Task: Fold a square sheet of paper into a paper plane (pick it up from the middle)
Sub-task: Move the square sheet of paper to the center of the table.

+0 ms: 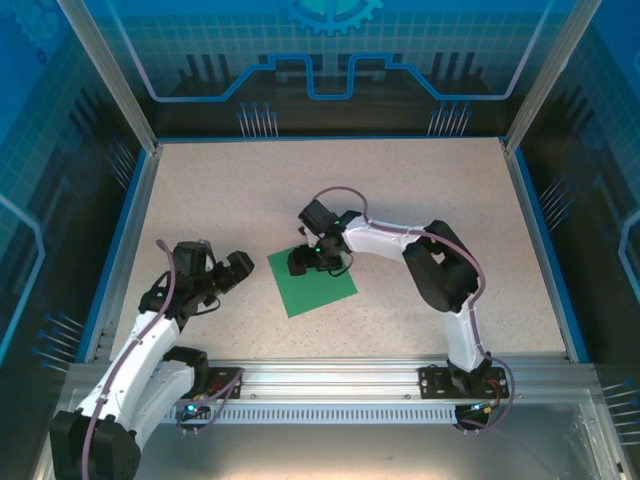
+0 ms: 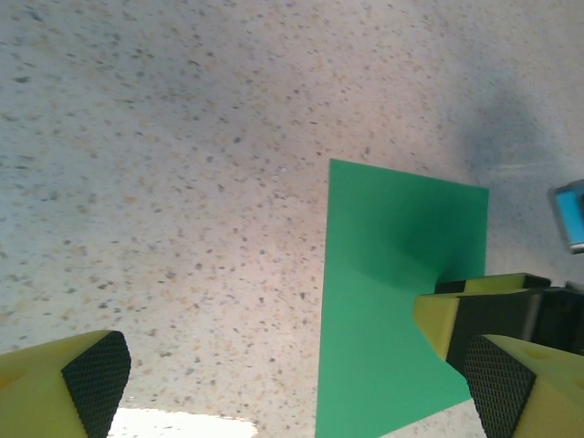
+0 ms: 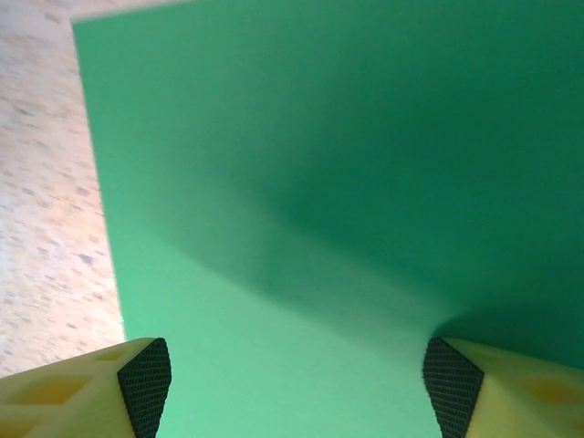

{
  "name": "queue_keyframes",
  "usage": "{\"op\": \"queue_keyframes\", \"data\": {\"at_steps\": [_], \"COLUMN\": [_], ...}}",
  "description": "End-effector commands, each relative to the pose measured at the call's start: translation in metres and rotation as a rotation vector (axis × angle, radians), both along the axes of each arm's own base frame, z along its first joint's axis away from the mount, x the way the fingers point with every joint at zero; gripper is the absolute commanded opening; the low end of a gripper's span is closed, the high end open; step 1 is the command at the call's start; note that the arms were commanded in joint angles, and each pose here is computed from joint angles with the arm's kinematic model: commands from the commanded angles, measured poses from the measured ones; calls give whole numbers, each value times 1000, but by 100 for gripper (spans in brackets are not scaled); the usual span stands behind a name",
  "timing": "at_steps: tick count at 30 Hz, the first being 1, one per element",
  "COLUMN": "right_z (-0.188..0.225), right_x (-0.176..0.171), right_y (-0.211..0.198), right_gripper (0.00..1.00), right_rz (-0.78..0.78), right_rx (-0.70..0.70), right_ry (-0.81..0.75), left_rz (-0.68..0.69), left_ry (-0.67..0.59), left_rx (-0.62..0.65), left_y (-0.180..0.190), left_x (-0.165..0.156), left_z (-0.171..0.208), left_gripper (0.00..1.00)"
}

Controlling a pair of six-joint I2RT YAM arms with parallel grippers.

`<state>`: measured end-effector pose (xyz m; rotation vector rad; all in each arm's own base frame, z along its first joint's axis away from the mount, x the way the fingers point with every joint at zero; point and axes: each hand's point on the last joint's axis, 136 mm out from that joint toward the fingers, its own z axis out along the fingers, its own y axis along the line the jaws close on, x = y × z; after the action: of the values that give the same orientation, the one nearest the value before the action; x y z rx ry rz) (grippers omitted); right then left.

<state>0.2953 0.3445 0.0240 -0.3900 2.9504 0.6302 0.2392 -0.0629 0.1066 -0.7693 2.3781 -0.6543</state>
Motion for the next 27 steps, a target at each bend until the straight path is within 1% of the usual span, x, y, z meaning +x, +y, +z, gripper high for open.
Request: {"op": "queue_keyframes", "data": {"at_steps": [1,5,9,12,14,16,19,20,22,27], "right_z": [-19,-19,2,27,41,48,47,44,41,33], "right_x": [-3,-3,2,6,9,9,6,4,2,-2], "right_y": [-49,-73,-78,-78,-80,-82,-81,-81,-79,-74], "right_gripper": [78,78,78,80,82,84,87,92,96,97], "right_rz": [-103,-126,-91,-62,-52,-47,-41,-43,-45,-41], "right_rx": [-95,-100,-132,-208,-283,-347,-391,-402,-408,-403], "right_ry": [50,48,-4,-80,-134,-161,-142,-136,-127,-100], "left_rz": [-58,-105,-177,-236,-268,-286,-294,-292,-287,-278], "left_ry": [-33,-43,-55,-44,-38,-25,-12,-10,-9,-25], "left_rx": [-104,-138,-132,-103,-88,-78,-65,-54,-34,-14], "left_y": [-18,-33,-52,-66,-73,-77,-78,-76,-72,-69], "left_x": [3,5,10,14,16,18,18,17,17,18], "left_z": [3,0,3,3,3,0,-6,-8,-11,-11], "left_gripper": [99,98,98,98,99,99,98,98,98,99]}}
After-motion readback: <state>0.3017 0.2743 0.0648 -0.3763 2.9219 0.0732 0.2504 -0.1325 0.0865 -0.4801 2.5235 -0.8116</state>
